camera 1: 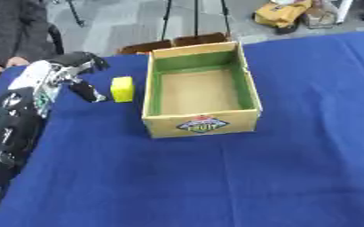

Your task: Pick up objects on the table and place them in the box.

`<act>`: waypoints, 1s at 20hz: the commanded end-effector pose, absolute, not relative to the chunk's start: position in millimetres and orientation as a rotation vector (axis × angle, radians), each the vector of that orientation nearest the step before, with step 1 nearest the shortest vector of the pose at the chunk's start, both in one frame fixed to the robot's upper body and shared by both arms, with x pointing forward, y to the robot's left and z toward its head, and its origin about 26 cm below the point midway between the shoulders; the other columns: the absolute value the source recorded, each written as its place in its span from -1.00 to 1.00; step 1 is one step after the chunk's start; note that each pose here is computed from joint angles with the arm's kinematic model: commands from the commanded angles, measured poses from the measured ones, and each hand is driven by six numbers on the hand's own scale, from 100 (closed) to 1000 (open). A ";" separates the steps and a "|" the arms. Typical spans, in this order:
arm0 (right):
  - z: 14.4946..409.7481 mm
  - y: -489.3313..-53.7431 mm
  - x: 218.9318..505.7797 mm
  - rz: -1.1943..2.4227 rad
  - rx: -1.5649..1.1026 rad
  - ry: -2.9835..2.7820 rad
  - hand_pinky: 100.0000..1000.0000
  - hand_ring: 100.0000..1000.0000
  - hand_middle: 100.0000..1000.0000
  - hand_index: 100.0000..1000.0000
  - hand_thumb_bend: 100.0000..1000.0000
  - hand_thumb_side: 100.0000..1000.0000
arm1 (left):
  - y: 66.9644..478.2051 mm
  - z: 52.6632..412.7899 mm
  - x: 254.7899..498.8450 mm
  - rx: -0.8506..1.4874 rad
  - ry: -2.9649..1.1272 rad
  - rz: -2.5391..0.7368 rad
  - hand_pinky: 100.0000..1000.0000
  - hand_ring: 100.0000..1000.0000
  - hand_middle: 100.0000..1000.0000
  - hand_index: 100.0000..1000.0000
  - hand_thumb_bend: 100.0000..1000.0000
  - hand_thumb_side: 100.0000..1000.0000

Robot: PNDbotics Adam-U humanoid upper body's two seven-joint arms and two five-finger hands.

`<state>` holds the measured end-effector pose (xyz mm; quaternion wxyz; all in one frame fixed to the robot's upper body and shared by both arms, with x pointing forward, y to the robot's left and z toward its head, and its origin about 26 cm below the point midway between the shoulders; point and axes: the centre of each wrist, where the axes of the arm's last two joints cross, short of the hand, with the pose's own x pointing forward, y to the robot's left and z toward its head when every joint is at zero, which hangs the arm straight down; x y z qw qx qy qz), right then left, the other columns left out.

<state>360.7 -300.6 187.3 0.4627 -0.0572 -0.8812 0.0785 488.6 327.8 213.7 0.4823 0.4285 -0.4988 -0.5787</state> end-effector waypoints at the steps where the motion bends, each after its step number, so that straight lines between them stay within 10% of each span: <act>1: 198.7 -302.0 360.3 0.219 -0.148 -2.195 0.57 0.48 0.58 0.80 -0.54 0.64 | 331.9 229.1 489.2 1.088 -1.263 -1.380 0.58 0.48 0.49 0.77 -0.19 -0.63; 20: 203.5 -298.9 361.6 0.243 -0.139 -2.206 0.57 0.48 0.58 0.80 -0.54 0.63 | 328.6 224.7 491.0 1.114 -1.333 -1.340 0.59 0.46 0.46 0.74 -0.30 -0.64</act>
